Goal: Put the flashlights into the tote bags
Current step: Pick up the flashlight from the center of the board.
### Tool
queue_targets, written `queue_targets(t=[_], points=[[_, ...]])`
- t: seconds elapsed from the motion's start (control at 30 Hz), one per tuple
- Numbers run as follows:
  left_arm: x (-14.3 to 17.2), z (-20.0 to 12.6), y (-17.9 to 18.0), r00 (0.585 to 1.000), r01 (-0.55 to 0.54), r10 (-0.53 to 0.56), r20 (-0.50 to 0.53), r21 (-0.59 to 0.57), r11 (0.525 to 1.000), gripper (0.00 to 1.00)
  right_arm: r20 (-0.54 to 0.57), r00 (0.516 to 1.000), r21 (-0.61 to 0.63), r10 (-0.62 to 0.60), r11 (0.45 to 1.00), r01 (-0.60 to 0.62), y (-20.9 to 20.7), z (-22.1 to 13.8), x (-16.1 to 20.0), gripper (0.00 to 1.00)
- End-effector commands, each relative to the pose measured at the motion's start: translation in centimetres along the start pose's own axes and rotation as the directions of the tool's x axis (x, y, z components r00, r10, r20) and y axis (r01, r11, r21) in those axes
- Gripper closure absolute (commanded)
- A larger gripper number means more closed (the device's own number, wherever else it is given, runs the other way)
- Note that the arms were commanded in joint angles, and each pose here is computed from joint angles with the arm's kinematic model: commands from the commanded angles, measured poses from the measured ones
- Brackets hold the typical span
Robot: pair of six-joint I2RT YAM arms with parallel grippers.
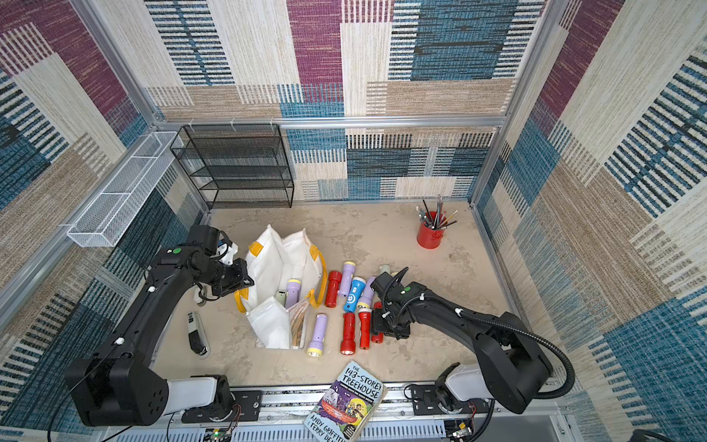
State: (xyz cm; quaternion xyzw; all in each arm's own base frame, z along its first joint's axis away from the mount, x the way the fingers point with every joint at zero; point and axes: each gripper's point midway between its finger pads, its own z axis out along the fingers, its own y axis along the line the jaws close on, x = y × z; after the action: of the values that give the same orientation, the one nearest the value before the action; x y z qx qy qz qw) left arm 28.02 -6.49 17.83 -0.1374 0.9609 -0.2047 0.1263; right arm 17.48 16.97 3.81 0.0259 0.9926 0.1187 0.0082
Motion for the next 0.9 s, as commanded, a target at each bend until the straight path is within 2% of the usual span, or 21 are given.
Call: queue_targets(t=[0.0, 0.5, 0.73, 0.87], points=[[0.0, 0.2, 0.2, 1.0, -0.009, 0.009, -0.003, -0.009, 1.0, 1.0, 0.029, 0.999, 0.023, 0.014, 1.0, -0.014, -0.3, 0.4, -0.7, 0.36], [-0.1, 0.5, 0.2, 1.0, -0.002, 0.002, -0.002, 0.0, 1.0, 1.0, 0.001, 0.999, 0.047, 0.041, 0.998, -0.041, -1.4, 2.0, 0.2, 0.51], [0.2, 0.5, 0.3, 1.0, -0.002, 0.002, 0.0, -0.001, 1.0, 1.0, -0.012, 0.999, 0.091, -0.034, 0.995, 0.035, -1.3, 2.7, -0.5, 0.48], [0.3, 0.4, 0.4, 1.0, -0.001, 0.001, 0.004, -0.005, 1.0, 1.0, -0.032, 0.998, 0.116, -0.062, 0.991, 0.065, -1.4, 3.1, -0.1, 0.51]])
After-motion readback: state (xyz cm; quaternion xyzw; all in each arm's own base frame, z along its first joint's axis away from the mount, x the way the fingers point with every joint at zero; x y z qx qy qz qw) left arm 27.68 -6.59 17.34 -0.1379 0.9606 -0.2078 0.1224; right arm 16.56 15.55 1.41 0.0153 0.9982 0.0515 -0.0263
